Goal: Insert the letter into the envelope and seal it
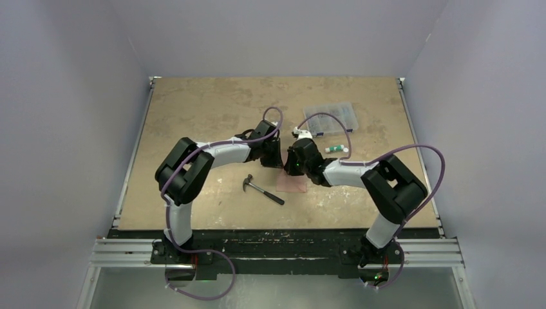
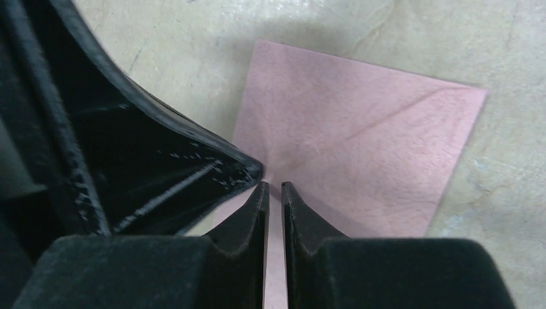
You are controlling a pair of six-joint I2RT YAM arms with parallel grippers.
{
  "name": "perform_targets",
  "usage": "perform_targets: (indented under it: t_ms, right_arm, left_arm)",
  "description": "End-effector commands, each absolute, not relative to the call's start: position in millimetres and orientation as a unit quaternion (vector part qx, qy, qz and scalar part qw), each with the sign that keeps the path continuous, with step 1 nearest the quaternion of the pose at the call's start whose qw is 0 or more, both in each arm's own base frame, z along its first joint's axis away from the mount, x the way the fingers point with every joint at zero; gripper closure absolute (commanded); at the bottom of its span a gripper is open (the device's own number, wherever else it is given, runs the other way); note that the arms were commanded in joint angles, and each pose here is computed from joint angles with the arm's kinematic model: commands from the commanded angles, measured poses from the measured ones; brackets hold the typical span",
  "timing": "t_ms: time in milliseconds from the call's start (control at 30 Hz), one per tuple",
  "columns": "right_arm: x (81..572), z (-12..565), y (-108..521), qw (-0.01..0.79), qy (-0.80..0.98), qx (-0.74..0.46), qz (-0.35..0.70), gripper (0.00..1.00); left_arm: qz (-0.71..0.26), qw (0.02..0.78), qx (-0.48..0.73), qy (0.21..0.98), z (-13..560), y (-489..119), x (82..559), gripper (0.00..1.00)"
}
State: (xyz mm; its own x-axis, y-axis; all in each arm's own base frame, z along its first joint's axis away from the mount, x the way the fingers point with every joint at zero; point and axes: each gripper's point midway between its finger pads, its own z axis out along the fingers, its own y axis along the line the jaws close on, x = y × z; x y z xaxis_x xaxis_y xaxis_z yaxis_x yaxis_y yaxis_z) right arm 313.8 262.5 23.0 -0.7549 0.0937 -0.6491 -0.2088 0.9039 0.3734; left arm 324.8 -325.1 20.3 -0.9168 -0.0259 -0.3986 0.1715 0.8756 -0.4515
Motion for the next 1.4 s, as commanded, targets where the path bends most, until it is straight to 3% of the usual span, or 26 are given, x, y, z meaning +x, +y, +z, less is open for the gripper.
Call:
perform_targets:
  t_ms: [0,167,400,767,1000,1367]
  right_arm:
    - [293.9,-14.3,242.9,0.318,0.941,-0.058,0.099,0.85]
    - [274.9,-35.5,234.4,0.289,0.954,-0.068,0.033,0.88]
    - [263.5,-30.3,228.1,0.303,0.950,-0.066,0.038,0.86]
    - [261.6,-16.8,238.4,0.326,0.941,-0.055,0.072,0.74]
    - [256.1,-20.1,233.6,0.310,0.947,-0.063,0.049,0.89]
    - [199.7,-51.1,242.4,0.201,0.973,-0.109,0.038,0.88]
  left_arm:
    - [-0.228,0.175,0.032,0.957,-3.7,-307.5,314.8,1.00]
    - [-0.241,0.158,0.024,0.957,-12.4,-301.4,312.1,1.00]
    - [-0.257,0.141,0.002,0.956,-21.5,-294.6,311.4,1.00]
    - [-0.259,0.139,0.000,0.956,-22.6,-295.0,312.4,1.00]
    - [-0.261,0.139,0.000,0.955,-21.4,-295.5,312.5,1.00]
    - [-0.262,0.135,-0.001,0.956,-23.2,-295.2,310.2,1.00]
